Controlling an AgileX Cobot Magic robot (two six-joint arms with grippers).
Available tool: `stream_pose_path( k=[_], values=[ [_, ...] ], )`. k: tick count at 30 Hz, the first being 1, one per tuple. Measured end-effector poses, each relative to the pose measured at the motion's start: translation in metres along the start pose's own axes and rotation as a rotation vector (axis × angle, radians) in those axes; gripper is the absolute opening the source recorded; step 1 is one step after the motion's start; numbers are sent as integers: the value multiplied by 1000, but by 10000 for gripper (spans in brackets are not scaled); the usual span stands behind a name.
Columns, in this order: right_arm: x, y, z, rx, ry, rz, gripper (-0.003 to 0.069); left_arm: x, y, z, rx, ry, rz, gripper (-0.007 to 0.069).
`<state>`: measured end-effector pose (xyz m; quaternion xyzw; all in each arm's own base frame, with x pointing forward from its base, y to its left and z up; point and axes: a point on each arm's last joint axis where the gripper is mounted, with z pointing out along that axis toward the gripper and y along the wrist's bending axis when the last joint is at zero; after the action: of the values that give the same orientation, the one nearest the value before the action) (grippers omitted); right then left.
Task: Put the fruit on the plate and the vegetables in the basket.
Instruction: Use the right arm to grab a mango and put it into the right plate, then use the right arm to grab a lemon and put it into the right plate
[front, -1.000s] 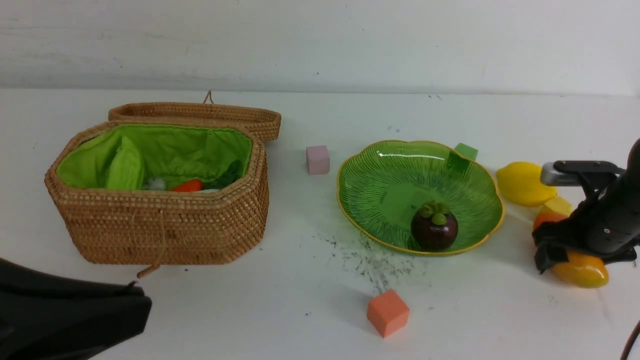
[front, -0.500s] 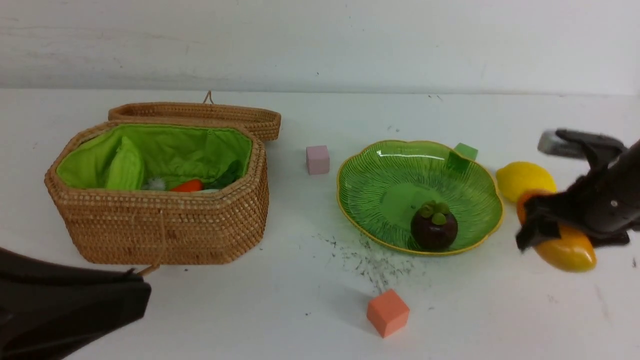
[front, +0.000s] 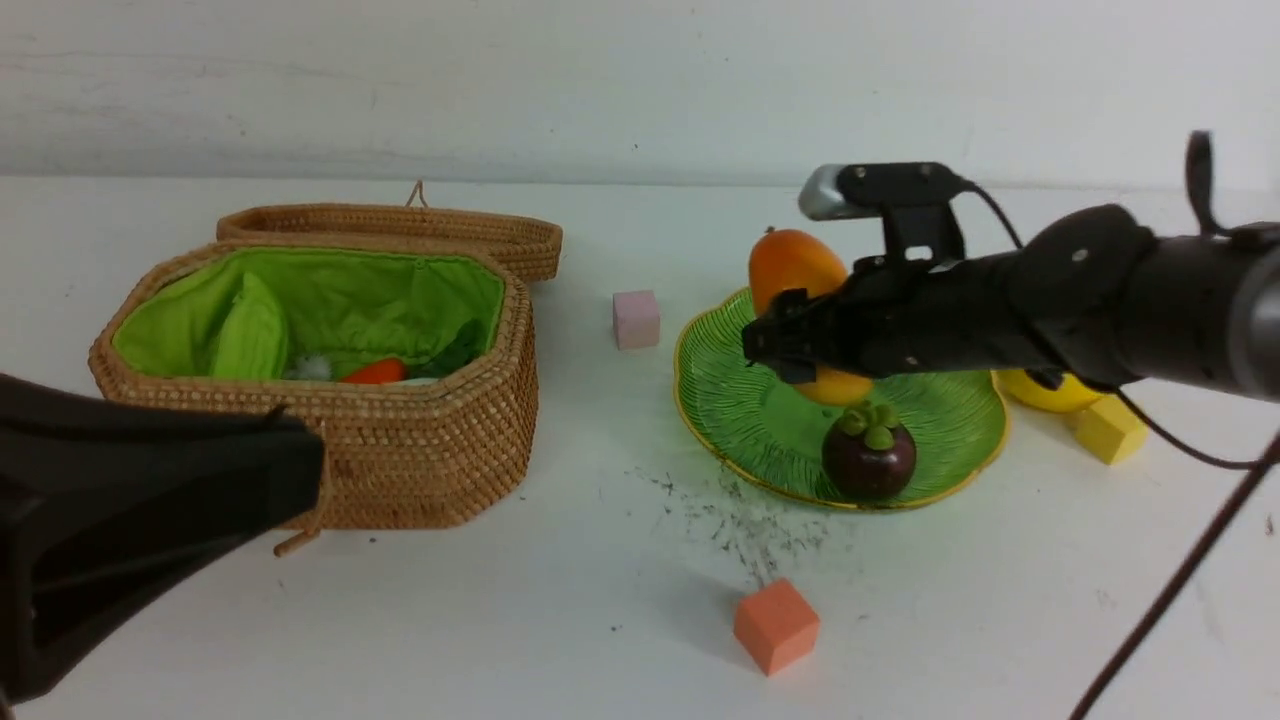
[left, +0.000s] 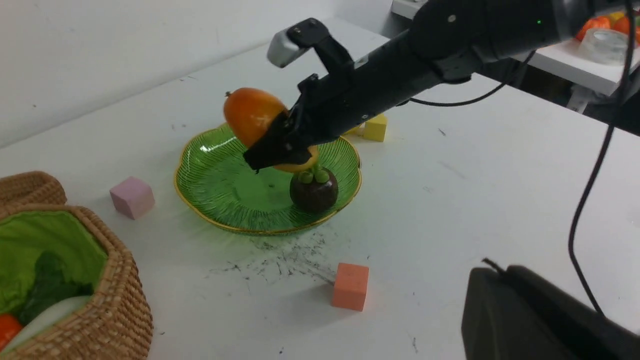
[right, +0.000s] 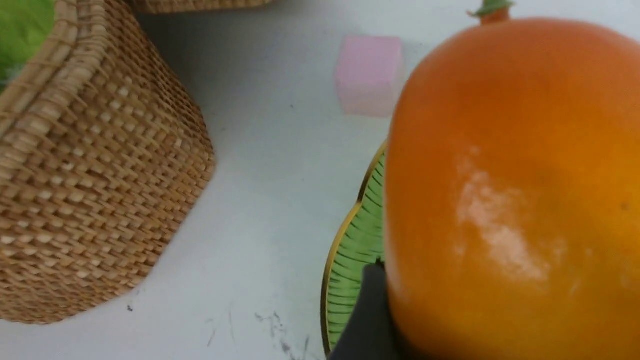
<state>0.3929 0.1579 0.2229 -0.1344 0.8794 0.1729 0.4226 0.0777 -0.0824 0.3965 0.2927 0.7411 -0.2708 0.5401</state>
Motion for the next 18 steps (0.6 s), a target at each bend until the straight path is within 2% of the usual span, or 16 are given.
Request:
stream_pose_path(
  k=[4,8,13,16,17,18],
  values=[
    [1,-1,6,6,-1,-7,676,2,0,0,2,20,0,-8],
    [-5,-3,-1,-5,-8,-6,668,2,0,0,3,21,-1,-6],
    [-25,-10,-40,-72,-24,35,553,2,-1,0,9,19,-10,-6],
    [-40,-20,-77,-114,-27,113,418,1,-1,0,10,13,-13,-6],
    [-47,-30,-94,-115,-16,141,336,1,-1,0,10,9,-13,-6],
    [-48,-32,-97,-115,-12,142,336,1,-1,0,11,9,-14,-6]
  ],
)
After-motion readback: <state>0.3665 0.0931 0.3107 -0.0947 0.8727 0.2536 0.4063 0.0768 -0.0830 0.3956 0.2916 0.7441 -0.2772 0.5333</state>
